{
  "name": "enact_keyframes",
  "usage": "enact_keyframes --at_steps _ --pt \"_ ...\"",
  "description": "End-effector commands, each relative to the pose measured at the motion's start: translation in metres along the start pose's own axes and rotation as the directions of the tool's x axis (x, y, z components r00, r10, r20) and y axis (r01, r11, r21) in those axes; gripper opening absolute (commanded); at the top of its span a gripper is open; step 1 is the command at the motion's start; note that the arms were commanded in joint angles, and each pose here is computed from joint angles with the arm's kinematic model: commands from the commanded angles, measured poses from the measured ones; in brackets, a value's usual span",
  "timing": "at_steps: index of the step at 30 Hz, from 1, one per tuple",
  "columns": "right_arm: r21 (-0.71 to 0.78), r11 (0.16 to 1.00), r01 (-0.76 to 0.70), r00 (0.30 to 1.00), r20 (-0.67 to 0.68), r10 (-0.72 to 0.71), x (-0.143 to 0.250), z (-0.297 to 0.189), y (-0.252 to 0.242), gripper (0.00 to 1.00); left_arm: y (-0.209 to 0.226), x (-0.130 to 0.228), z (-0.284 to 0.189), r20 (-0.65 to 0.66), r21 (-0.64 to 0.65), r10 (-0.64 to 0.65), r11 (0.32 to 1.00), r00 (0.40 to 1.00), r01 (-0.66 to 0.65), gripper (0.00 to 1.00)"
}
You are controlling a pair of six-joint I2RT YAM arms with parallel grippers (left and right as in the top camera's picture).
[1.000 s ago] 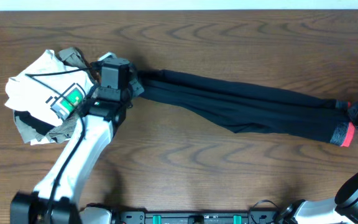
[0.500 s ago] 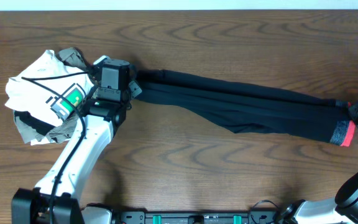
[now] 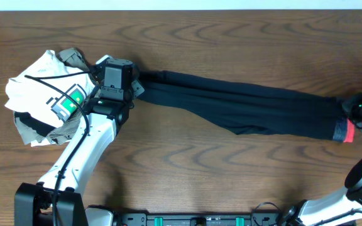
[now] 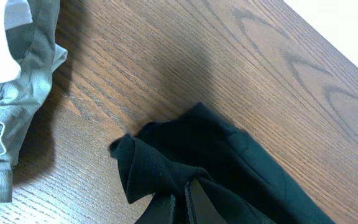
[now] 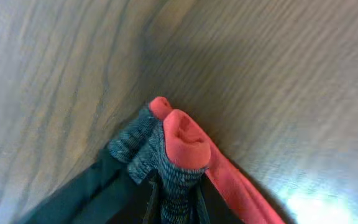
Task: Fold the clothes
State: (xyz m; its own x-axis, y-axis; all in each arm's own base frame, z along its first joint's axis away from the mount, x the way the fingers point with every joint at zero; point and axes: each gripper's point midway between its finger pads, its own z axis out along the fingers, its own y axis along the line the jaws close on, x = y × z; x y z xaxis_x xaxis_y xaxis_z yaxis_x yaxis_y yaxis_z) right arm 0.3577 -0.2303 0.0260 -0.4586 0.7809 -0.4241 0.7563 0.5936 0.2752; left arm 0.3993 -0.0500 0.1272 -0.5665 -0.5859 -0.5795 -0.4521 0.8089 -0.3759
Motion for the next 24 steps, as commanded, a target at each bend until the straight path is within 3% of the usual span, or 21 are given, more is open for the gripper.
enact_keyframes --at_steps 1,10,14,24 --pt "0.010 1.000 0.012 1.000 -0.006 -0.012 0.001 0.008 0.005 0.17 0.002 -0.008 0.002 0.029 -0.024 -0.012 1.000 1.000 0.012 0.06" --pt "0.010 1.000 0.011 1.000 -0.005 -0.011 0.001 0.008 0.005 0.17 -0.003 -0.006 0.003 0.015 0.005 -0.014 1.000 1.000 0.014 0.06" --pt "0.012 1.000 0.007 1.000 -0.004 -0.007 0.000 0.008 0.003 0.17 -0.020 -0.004 -0.016 -0.024 0.101 -0.015 0.995 1.000 0.017 0.06" --pt "0.014 1.000 0.005 1.000 -0.006 -0.005 0.000 0.008 0.002 0.16 0.002 0.002 -0.079 -0.061 0.070 -0.065 0.995 0.996 0.069 0.06"
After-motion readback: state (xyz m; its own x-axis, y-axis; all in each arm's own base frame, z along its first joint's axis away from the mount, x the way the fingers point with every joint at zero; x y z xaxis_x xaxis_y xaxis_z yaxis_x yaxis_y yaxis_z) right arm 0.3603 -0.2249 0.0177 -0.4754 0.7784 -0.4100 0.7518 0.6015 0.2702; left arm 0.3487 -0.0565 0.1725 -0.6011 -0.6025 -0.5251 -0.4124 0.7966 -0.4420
